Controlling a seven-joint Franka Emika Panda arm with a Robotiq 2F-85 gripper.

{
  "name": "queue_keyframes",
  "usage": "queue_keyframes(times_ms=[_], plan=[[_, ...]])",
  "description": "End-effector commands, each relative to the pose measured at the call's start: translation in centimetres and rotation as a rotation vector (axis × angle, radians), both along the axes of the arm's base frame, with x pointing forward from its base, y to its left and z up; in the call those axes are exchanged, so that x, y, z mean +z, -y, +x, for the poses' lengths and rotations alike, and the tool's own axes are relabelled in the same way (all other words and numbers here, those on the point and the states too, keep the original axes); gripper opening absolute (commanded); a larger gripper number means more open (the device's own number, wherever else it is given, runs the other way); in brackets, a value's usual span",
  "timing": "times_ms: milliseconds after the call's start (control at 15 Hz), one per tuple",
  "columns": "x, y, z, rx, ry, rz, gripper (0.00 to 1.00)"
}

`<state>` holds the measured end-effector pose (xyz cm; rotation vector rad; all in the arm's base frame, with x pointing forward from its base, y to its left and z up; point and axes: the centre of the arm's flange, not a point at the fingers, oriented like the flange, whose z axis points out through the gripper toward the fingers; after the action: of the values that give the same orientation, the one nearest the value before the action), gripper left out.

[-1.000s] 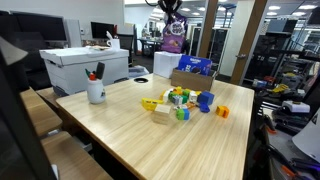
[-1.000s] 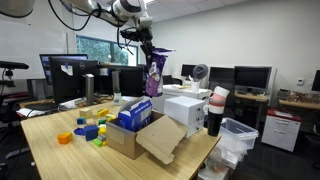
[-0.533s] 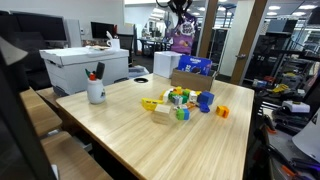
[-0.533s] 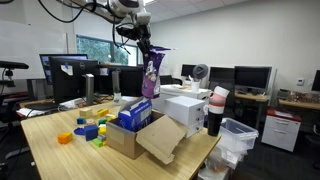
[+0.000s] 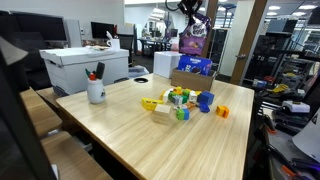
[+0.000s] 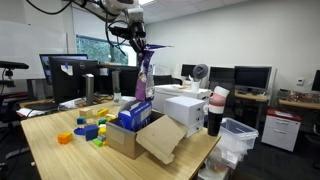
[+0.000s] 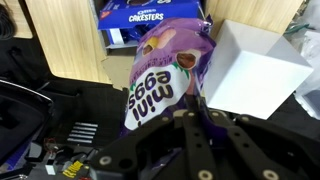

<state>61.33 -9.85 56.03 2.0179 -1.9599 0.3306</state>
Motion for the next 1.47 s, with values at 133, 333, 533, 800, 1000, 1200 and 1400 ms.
queue_keyframes(times_ms=[133,333,533,800,1000,1200,1400], plan=[[-0.1,0.3,-3.9,-0.132,0.069,-0.004,0.03],[-0.1,0.8,-4.2,-0.179,0.087,0.006,0.03],[0.1,1.9,-4.1,-0.215,0.102,0.014,0.02],[0.4,3.7,-4.0,-0.25,0.121,0.025,0.03],[0.4,4.7,-4.0,-0.272,0.135,0.017,0.02],[-0.3,5.8,-4.0,-0.301,0.135,0.014,0.02],[-0.9,6.4,-4.3,-0.339,0.135,0.005,0.02]])
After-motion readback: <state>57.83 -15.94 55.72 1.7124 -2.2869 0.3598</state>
